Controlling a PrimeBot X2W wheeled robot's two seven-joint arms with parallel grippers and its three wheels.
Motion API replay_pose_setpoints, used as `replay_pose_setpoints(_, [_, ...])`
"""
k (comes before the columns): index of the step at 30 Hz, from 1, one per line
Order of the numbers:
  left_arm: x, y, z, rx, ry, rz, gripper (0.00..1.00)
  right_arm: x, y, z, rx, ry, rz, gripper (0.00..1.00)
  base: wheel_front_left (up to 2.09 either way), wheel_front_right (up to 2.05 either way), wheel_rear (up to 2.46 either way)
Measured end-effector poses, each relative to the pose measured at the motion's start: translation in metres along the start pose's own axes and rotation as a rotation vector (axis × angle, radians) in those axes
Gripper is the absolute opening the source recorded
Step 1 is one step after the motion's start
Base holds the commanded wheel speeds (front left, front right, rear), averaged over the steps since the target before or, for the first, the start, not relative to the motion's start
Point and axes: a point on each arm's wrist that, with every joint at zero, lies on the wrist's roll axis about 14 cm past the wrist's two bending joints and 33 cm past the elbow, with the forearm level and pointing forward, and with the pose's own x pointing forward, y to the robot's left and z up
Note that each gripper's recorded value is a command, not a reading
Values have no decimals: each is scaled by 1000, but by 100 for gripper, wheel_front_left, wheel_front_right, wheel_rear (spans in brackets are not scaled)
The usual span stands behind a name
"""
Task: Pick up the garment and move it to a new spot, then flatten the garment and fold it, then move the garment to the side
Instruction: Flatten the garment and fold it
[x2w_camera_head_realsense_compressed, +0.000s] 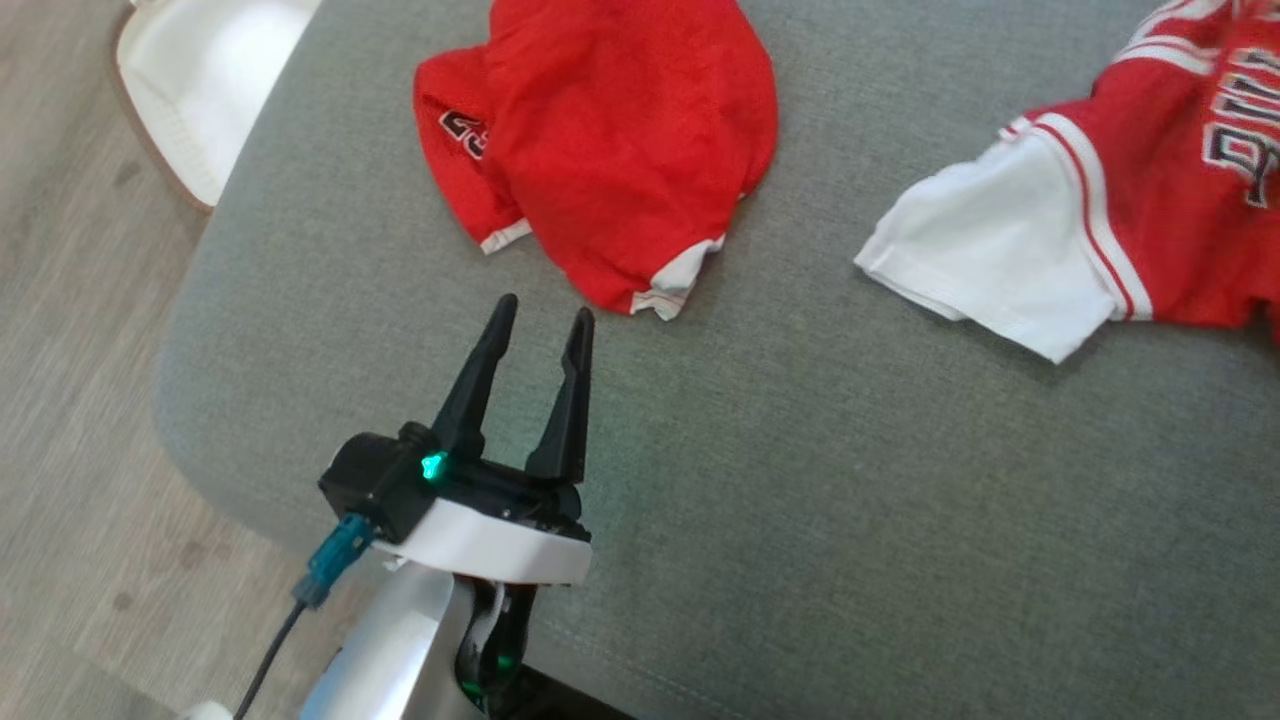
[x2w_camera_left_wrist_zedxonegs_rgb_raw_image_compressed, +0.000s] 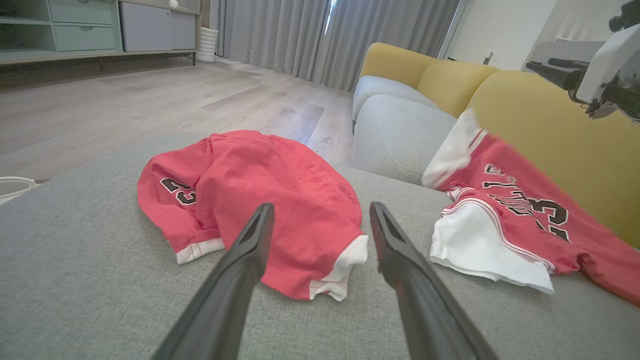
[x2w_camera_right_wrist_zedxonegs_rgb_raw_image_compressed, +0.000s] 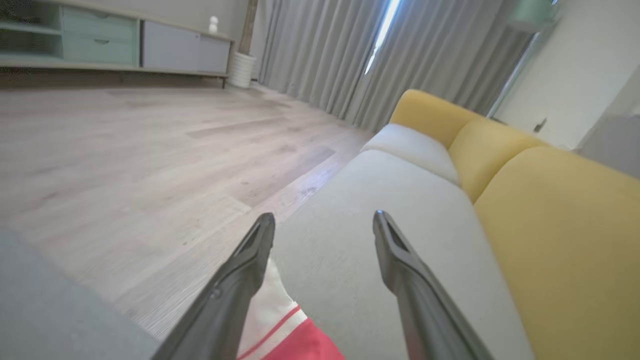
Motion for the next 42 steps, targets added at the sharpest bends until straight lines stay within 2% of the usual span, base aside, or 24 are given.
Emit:
replay_pose_setpoints(4, [7, 0, 0, -4, -3, -5, 100, -7, 24, -26, 1, 65, 53, 100, 0, 0, 0])
replay_pose_setpoints(12, [26, -19, 19, 7, -70, -74, 100, -54, -2, -32, 73, 25, -6, 100, 0, 0, 0])
replay_pose_setpoints(17, [31, -33, 31, 8, -115, -117, 100, -103, -10, -43, 157, 25, -48, 100, 0, 0, 0])
replay_pose_setpoints(23, [23, -54, 38, -6, -144, -176, 100, -169, -26, -33, 281, -56, -135, 100, 0, 0, 0])
replay_pose_setpoints(29, [12, -75, 46, -16, -170, -237, 100, -254, -14, -52, 375, -67, -214, 100, 0, 0, 0])
replay_pose_setpoints(30, [9, -84, 48, -19, -176, -261, 100, -280, -2, -58, 404, -62, -233, 100, 0, 0, 0])
replay_pose_setpoints(33, [3, -94, 47, -21, -175, -293, 100, -312, 22, -66, 444, -46, -240, 100, 0, 0, 0])
replay_pose_setpoints(38, [-2, -106, 38, -18, -151, -328, 100, -353, 33, -83, 458, 2, -280, 100, 0, 0, 0])
replay_pose_setpoints(42, [1, -107, 30, -4, -129, -333, 100, -355, 25, -78, 456, -15, -302, 100, 0, 0, 0])
